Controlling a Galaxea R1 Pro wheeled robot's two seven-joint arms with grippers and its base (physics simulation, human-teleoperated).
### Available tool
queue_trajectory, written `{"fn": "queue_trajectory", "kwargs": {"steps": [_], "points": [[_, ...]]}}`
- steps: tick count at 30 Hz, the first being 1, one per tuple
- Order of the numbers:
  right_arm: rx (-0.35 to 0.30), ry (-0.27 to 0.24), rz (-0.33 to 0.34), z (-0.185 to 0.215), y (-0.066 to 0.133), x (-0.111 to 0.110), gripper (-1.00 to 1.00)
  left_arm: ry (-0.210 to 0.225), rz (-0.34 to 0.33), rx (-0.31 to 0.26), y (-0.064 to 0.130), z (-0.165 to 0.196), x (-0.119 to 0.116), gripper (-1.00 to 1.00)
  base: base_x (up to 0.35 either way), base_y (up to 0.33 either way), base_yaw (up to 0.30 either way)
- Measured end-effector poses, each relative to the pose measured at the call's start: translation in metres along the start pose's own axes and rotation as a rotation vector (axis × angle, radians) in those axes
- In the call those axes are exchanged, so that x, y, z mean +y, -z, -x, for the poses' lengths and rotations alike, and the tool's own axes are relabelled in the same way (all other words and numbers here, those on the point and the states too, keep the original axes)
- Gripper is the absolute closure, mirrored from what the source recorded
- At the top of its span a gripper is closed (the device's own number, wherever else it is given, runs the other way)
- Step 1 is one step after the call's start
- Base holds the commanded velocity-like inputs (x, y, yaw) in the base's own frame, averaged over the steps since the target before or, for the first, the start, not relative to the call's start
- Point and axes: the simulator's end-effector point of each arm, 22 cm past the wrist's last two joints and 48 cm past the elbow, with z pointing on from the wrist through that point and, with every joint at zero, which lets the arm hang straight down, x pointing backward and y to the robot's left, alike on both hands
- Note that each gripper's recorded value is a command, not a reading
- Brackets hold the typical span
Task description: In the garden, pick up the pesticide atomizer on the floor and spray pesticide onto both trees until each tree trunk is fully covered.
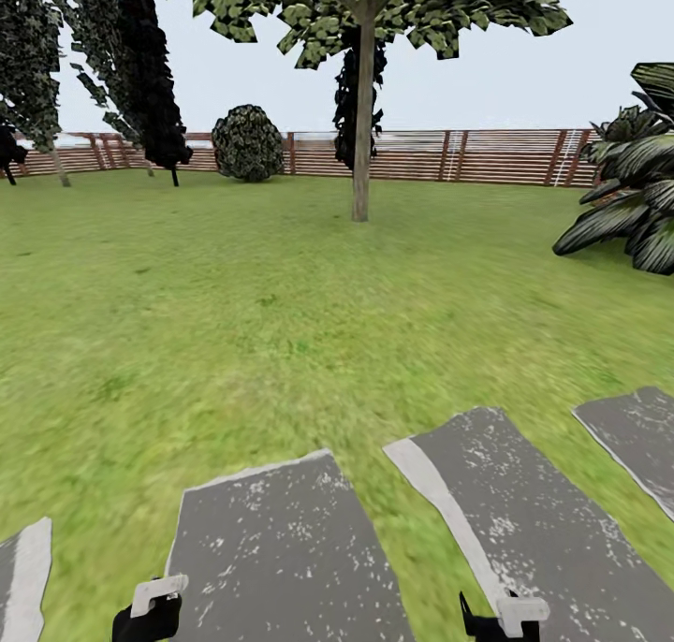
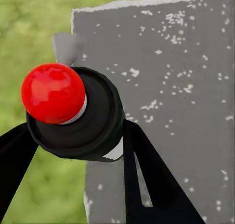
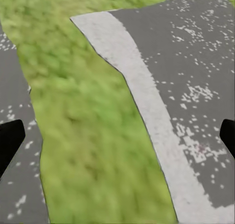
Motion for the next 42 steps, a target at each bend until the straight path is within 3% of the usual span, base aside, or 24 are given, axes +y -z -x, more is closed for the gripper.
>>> {"fn": "queue_trajectory", "kwargs": {"steps": [42], "points": [[0.001, 0.000, 0.000, -0.0005, 0.0001, 0.0001, -1.00, 0.000, 0.000, 0.000, 0.0000, -0.0001, 0.0000, 1.00, 0.339, 0.000, 0.000]]}}
